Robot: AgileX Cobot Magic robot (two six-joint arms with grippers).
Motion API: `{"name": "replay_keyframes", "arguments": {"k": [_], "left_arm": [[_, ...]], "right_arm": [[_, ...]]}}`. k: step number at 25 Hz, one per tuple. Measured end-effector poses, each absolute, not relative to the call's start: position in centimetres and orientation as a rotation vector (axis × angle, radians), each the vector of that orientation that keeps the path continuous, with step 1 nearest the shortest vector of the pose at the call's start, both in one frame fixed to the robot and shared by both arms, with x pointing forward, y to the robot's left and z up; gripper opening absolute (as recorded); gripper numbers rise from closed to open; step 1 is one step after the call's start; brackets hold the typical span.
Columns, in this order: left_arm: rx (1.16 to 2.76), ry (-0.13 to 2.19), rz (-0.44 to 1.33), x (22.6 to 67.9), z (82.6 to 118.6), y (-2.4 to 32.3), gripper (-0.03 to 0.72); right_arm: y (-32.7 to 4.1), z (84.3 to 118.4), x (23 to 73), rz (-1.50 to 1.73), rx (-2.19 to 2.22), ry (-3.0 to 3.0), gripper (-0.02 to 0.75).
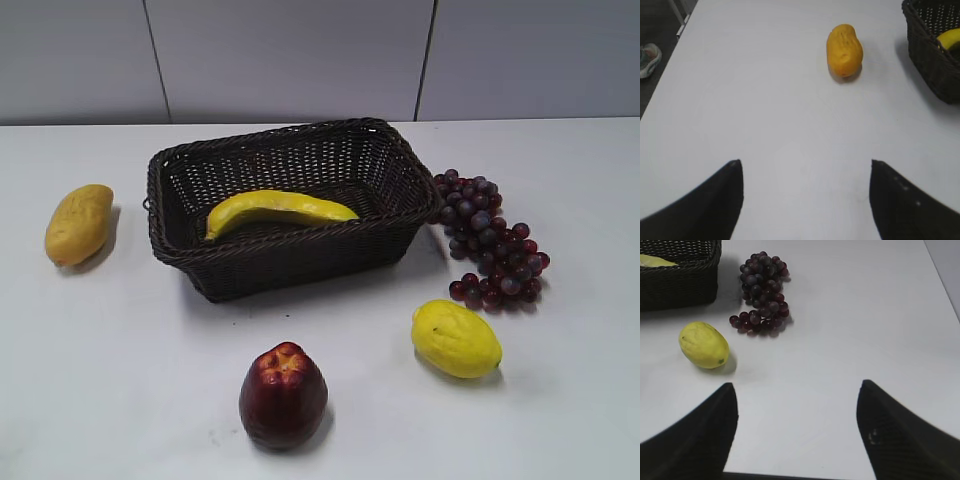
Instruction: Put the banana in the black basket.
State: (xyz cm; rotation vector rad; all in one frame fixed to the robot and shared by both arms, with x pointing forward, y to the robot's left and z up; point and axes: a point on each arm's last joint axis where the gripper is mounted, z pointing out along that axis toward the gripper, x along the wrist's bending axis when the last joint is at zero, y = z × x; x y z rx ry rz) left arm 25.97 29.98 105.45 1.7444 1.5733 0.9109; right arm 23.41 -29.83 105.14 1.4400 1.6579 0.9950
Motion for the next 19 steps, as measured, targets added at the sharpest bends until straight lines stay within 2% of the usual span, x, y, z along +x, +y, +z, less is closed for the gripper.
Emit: {"name": "replay_keyframes", "arguments": {"k": [10,19], "left_arm": [[1.637,1.472,1.025,23.5,105.5,29.9,0.527],[1.629,1.464,1.033,23.3,105.5,29.9,0.519]], "right_arm": [[-29.8,105.1,23.4,0.995,1.44,1.658,0.591],[-29.8,105.1,23.4,0.995,1.44,1.658,0.591]]}}
